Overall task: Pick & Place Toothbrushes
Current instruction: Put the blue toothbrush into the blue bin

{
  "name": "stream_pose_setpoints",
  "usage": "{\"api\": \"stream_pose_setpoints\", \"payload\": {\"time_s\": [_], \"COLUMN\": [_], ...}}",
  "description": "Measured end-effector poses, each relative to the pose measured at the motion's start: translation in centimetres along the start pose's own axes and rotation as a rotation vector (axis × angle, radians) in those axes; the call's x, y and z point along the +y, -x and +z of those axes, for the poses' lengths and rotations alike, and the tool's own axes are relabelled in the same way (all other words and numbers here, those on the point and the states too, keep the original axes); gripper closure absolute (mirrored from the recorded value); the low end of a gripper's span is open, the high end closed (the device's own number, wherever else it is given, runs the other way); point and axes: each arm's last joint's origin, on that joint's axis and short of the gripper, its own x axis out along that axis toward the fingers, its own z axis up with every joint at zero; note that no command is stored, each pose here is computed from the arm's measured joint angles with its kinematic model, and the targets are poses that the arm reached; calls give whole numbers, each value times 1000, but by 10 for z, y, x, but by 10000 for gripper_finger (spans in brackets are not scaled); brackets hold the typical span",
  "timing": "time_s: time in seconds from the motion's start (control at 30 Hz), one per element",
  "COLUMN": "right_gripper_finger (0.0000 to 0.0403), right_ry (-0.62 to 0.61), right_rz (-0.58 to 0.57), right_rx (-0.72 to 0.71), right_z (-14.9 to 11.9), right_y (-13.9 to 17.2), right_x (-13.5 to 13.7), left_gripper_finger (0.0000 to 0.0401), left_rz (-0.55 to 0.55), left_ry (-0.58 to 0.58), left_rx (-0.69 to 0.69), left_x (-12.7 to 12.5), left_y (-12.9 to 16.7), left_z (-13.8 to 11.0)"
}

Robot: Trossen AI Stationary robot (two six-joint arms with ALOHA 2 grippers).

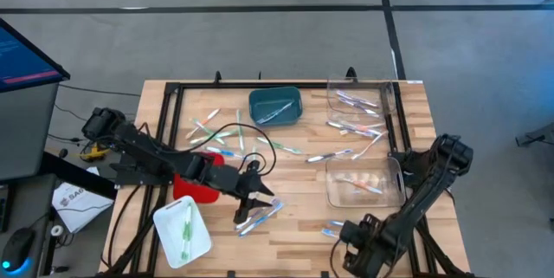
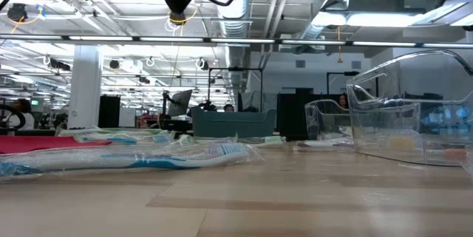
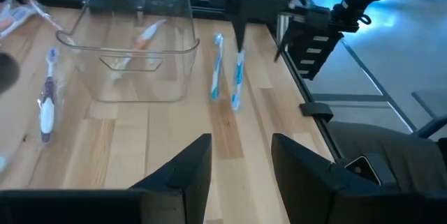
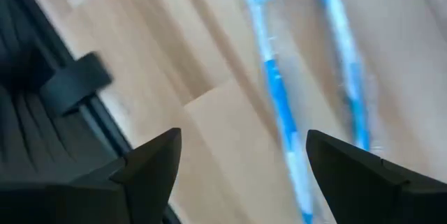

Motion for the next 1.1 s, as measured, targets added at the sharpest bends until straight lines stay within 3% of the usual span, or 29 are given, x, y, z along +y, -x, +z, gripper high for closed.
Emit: {"api": "stream_pose_setpoints", "payload": {"time_s": [0.1, 0.53, 1.1], "right_gripper_finger": [101, 101, 101], "right_ry": [12, -19, -219], "right_rz": [-53, -79, -184], "right_rx": [7, 32, 173], "right_z": [-1, 8, -4], "right_y": [-4, -23, -17], "right_x": [4, 7, -3], "left_gripper_finger": [256, 256, 256], "left_rz": [1, 11, 15], "left_ry": [-3, -11, -11], "left_rx": [-1, -13, -18], "left_x": [-2, -2, -2], "left_y": [0, 0, 0], "left_z": [0, 1, 1]}}
